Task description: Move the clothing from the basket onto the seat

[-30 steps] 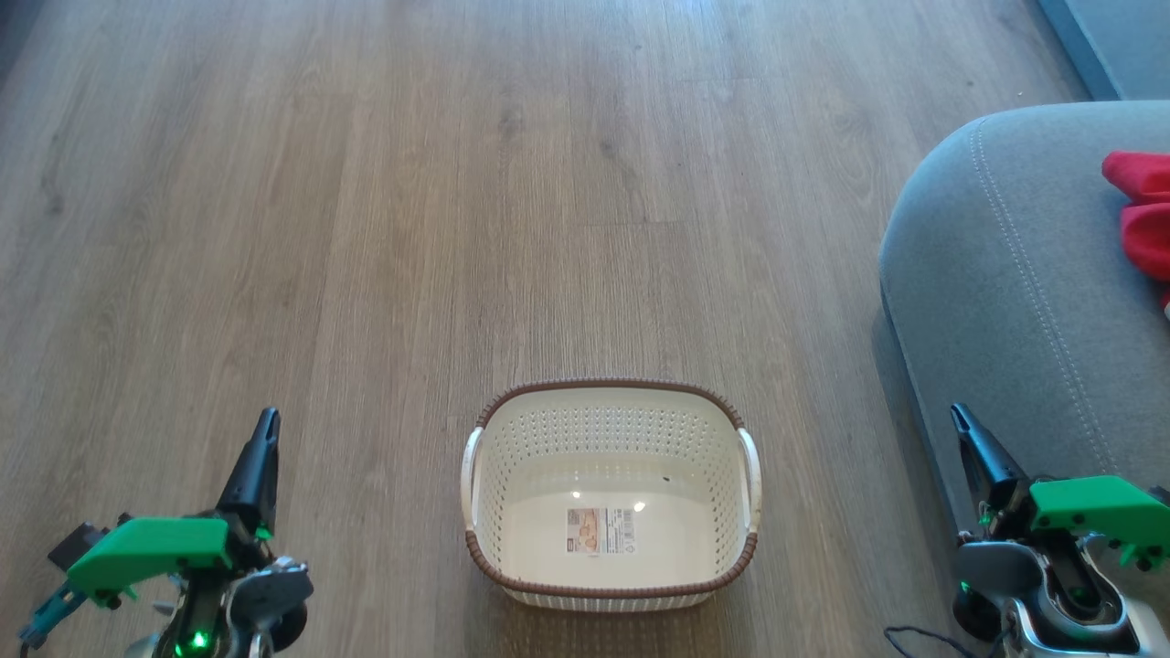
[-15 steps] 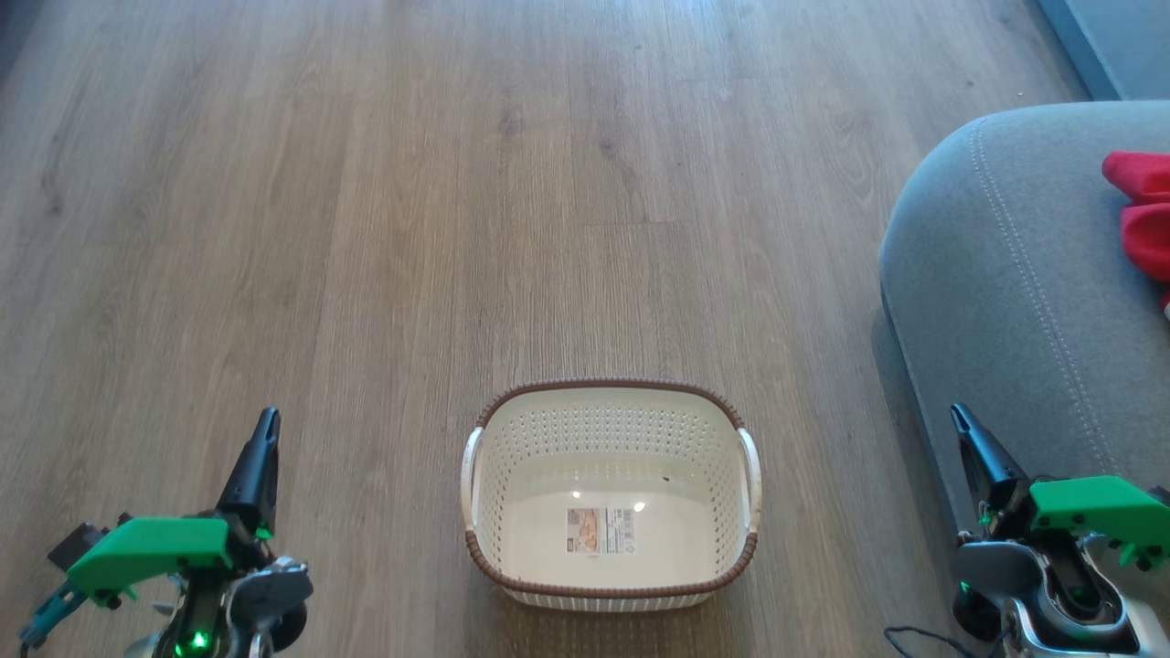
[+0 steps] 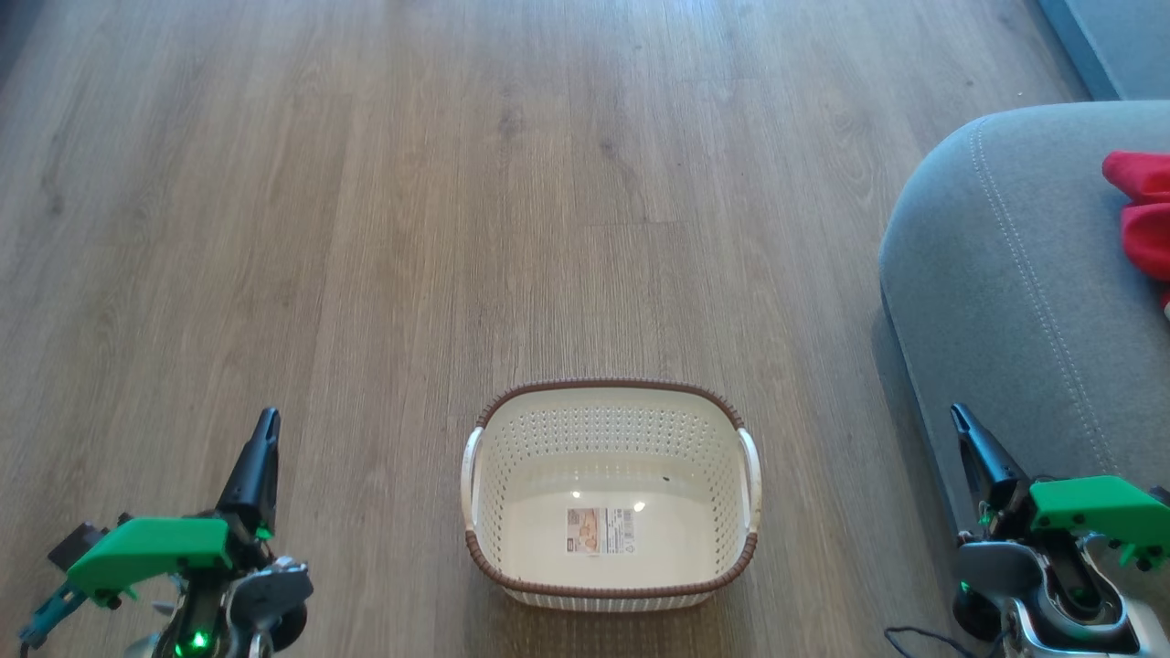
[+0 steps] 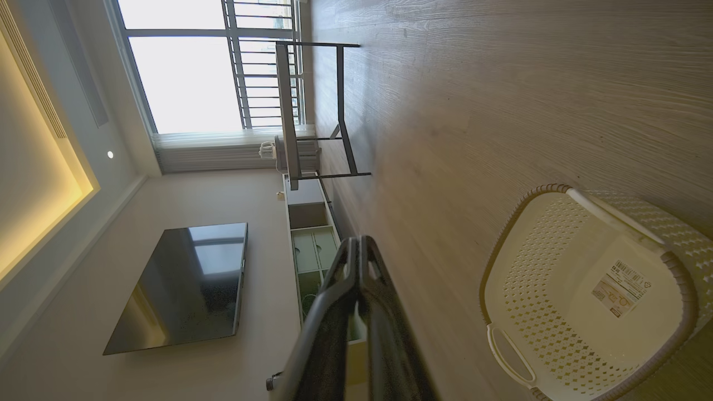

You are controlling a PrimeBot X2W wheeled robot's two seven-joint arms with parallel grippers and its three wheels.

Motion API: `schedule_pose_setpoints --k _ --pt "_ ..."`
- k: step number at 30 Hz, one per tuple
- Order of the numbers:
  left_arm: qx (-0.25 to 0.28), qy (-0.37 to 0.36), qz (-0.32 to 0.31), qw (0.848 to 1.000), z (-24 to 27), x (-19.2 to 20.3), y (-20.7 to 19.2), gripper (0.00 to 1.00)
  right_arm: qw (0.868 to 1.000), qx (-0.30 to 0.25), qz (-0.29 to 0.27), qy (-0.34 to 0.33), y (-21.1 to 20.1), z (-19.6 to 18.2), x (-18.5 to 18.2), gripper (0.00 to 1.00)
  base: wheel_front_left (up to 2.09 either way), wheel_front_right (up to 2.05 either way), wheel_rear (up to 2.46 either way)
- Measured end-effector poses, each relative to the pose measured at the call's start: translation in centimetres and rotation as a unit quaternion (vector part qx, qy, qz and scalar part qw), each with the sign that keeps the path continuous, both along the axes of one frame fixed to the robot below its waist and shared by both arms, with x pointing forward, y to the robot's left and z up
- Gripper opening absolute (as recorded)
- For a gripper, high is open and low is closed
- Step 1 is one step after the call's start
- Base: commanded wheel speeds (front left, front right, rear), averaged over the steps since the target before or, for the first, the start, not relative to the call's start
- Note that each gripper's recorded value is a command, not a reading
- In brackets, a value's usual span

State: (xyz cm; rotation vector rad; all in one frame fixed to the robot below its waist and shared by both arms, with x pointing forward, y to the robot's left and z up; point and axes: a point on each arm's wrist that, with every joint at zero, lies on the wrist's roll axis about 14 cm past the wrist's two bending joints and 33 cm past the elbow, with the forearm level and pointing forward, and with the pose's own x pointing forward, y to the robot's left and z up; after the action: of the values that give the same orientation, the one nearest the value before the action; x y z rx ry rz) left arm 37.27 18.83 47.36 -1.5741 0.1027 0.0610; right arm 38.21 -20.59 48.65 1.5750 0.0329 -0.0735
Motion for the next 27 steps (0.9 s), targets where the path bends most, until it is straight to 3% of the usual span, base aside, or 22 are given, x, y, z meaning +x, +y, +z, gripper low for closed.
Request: schedule_pose_setpoints --k 27 --pt "0.000 0.000 0.000 1.000 0.00 0.00 0.00 0.00 1.000 0.000 0.000 0.000 0.00 0.00 0.00 0.00 0.00 0.00 0.00"
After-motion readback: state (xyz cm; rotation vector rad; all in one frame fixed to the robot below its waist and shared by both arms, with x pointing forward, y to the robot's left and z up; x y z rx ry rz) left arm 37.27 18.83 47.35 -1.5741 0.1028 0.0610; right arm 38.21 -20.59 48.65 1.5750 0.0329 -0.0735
